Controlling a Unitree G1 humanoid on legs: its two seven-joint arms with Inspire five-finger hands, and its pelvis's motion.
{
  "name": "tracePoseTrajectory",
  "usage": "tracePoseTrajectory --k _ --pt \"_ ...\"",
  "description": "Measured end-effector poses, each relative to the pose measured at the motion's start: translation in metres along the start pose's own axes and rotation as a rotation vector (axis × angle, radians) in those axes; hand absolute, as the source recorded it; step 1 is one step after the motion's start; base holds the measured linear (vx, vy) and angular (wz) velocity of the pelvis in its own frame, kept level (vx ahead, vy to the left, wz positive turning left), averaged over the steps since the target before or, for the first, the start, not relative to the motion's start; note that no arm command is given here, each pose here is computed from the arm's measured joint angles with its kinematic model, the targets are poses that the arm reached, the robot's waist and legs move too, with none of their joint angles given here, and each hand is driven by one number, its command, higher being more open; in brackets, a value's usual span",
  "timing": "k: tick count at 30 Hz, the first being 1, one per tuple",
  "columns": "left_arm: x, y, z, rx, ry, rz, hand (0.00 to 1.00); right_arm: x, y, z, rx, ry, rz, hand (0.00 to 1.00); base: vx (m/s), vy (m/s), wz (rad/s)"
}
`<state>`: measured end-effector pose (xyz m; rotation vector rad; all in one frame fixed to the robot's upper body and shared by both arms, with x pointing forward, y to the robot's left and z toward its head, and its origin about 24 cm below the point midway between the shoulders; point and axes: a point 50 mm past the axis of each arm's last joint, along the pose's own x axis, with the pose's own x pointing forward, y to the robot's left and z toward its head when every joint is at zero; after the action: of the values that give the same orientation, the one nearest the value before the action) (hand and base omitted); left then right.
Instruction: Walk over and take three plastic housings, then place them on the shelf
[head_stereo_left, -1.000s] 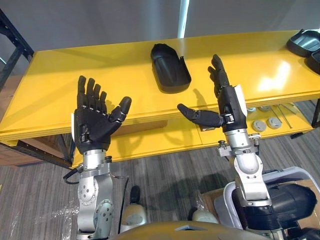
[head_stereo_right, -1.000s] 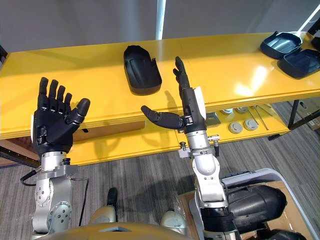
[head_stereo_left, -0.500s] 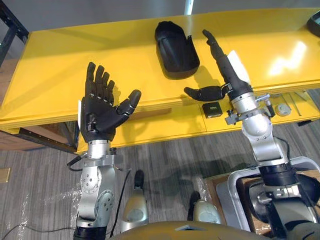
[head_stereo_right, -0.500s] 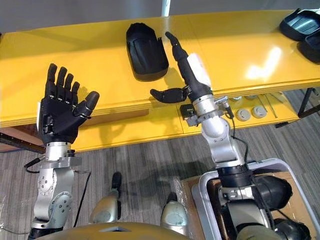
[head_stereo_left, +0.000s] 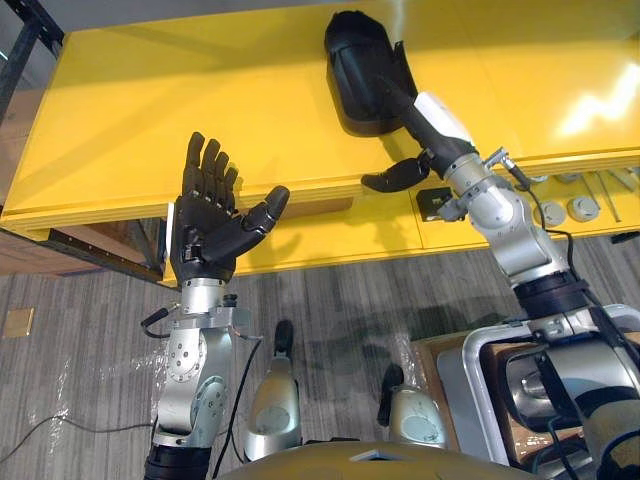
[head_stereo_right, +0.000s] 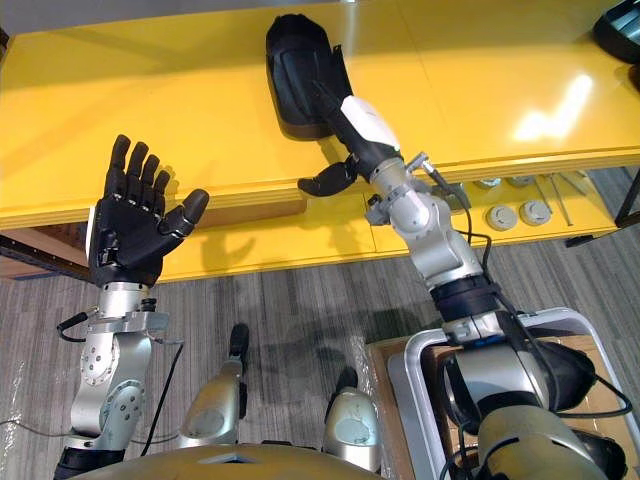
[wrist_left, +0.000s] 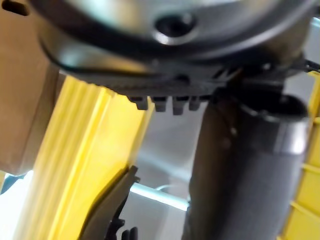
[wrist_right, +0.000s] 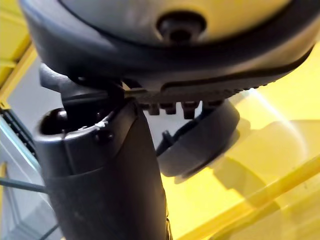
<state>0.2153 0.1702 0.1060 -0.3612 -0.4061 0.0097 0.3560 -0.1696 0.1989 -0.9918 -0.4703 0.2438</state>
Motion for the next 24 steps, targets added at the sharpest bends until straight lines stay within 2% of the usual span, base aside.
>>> tracePoseTrajectory --k 7,13,24 --pt "0.001 0.0 -0.003 -0.008 0.012 0.002 1.0 0.014 -0.007 0.006 -0.034 -0.016 0.063 0.0 0.0 -0.002 0.0" --pt "0.006 -0.007 -0.002 -0.026 -0.004 -0.031 1.0 0.027 -0.035 0.005 -0.068 0.033 0.001 0.0 -0.05 -0.001 0.03" --pt "0.006 -0.007 -0.004 -0.035 0.005 -0.03 1.0 0.035 -0.044 0.005 -0.065 0.055 -0.012 0.0 0.02 -0.005 0.03"
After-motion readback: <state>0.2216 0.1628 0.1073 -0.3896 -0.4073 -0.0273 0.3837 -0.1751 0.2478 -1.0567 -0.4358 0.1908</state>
